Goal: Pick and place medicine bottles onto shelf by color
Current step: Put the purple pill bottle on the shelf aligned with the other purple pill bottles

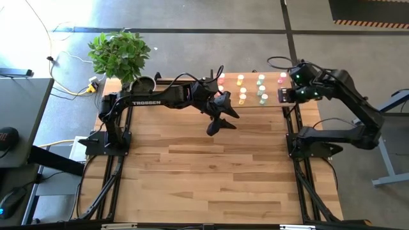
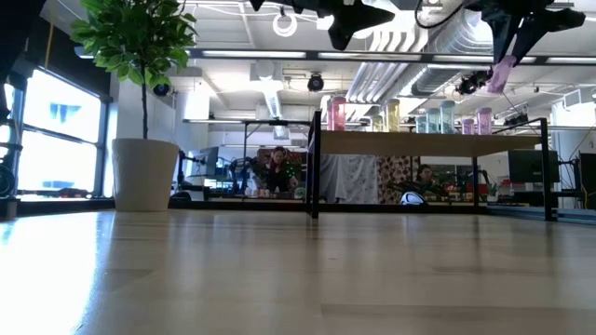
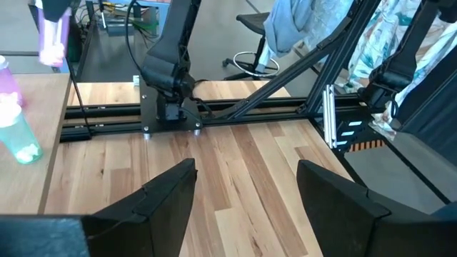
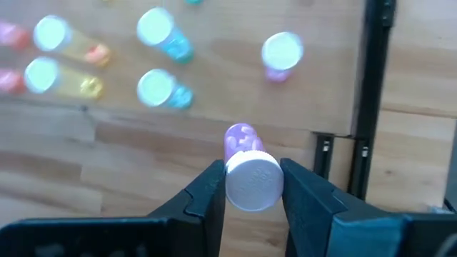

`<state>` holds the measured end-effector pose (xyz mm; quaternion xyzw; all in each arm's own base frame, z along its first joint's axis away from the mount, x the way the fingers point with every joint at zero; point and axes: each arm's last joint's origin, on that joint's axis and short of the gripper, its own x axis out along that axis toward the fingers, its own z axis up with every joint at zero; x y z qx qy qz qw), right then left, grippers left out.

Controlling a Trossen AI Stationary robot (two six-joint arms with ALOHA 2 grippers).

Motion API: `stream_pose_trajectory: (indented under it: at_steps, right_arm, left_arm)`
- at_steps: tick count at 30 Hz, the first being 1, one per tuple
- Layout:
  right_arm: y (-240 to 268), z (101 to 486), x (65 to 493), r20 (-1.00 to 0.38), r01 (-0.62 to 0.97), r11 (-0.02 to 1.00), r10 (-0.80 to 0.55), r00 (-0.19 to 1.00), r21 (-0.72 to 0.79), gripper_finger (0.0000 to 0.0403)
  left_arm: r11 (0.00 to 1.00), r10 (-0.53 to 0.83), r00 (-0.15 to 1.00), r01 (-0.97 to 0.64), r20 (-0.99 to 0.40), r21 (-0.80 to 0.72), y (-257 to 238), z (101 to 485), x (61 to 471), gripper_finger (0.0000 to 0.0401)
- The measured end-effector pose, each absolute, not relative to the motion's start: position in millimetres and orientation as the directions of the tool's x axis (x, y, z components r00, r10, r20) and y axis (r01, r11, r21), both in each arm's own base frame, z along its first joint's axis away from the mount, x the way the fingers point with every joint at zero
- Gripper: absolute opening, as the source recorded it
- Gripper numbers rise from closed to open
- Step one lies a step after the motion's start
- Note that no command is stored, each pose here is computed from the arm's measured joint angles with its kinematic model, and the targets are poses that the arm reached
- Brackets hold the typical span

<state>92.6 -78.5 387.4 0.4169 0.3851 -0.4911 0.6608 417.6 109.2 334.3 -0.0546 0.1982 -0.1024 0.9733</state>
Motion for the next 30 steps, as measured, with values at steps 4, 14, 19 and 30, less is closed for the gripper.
stream_pose_trajectory:
  at_steps: [4, 14, 19, 30]
  right_arm:
    - [-86.3, 385.5, 92.5, -0.923, 0.982, 0.110, -0.338, 0.183, 0.154, 0.0112]
    - [-101.6, 368.2, 105.8, -0.954, 0.995, 0.066, -0.286, 0.093, 0.077, 0.0113]
    - [-102.8, 340.6, 106.4, -0.975, 0.998, 0.062, -0.223, 0.001, -0.013, 0.0112]
    - [-105.4, 344.1, 106.2, -0.959, 0.996, 0.067, -0.282, -0.042, -0.064, 0.0112]
  left_arm:
    - [0.973, -0.221, 0.900, 0.178, -0.374, -0.147, 109.2, 334.3, 417.5, 0.0236]
    - [0.973, -0.221, 0.900, 0.178, -0.374, -0.147, 109.2, 334.3, 417.5, 0.0236]
    - [0.973, -0.222, 0.900, 0.178, -0.374, -0.147, 109.2, 334.3, 417.5, 0.0236]
    - [0.973, -0.220, 0.901, 0.177, -0.374, -0.147, 109.2, 334.4, 417.6, 0.0236]
